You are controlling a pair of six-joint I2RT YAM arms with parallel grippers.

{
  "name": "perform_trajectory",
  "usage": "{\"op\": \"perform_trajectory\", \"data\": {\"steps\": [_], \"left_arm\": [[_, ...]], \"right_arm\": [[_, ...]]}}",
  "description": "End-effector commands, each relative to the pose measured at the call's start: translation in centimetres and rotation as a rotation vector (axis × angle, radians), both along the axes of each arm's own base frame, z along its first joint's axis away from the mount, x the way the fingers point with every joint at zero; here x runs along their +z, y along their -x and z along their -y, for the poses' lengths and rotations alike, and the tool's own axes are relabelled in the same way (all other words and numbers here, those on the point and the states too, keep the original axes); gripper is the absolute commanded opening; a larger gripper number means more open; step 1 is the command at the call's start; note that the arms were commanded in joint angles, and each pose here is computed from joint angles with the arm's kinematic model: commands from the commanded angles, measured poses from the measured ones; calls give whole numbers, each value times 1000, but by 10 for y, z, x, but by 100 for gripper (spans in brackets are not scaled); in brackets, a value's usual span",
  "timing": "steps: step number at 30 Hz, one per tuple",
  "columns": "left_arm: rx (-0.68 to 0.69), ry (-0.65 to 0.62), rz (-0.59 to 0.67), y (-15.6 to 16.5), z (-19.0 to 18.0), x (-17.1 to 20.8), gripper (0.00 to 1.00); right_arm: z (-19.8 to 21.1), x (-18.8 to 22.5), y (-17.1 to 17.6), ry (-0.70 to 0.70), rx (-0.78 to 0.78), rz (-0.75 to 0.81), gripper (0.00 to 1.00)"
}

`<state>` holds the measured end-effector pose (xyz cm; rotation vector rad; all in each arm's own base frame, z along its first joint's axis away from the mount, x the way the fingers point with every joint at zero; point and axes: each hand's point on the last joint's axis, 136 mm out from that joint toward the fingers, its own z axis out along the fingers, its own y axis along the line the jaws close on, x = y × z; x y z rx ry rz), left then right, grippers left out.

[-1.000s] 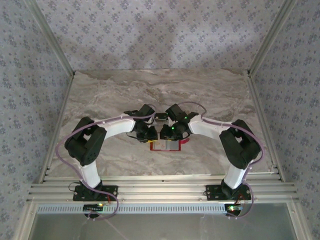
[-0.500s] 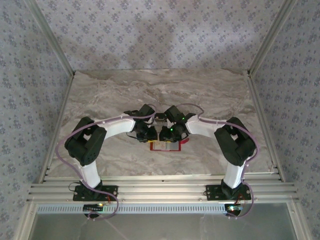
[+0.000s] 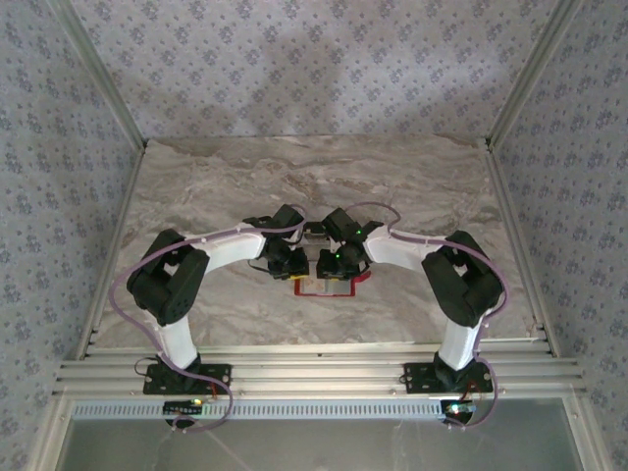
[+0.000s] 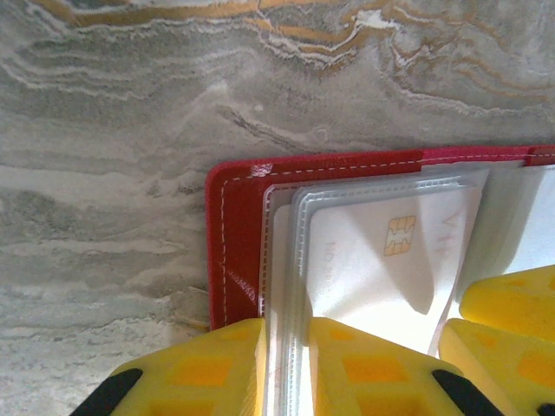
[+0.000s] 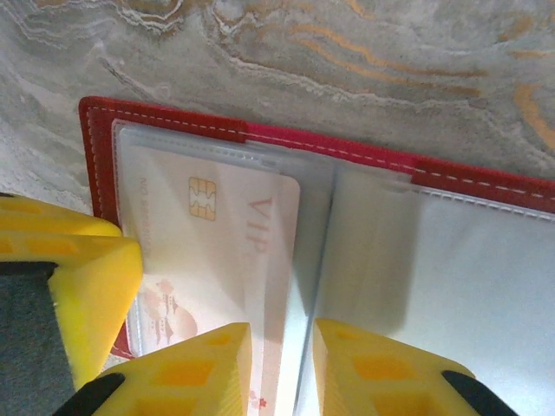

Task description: Take the credit cards out of the card holder

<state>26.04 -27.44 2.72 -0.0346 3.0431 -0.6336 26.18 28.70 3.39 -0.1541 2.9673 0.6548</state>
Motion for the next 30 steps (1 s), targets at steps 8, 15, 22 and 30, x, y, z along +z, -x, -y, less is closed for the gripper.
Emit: {"op": "perform_trajectory", "data": {"steps": [8, 15, 22, 30], "left_arm": [[-13, -55, -24, 7, -8, -8, 19], [-14, -52, -21, 6, -8, -6, 19], [-13, -53, -24, 8, -9, -6, 19], [-12, -60, -16, 8, -11, -4, 20]], "right_arm": [[-19, 19, -5, -93, 30, 36, 28], [-13, 2, -3, -36, 30, 23, 27], [-7, -10, -2, 7, 28, 20, 28], [4, -5, -2, 92, 52, 54, 27]]}}
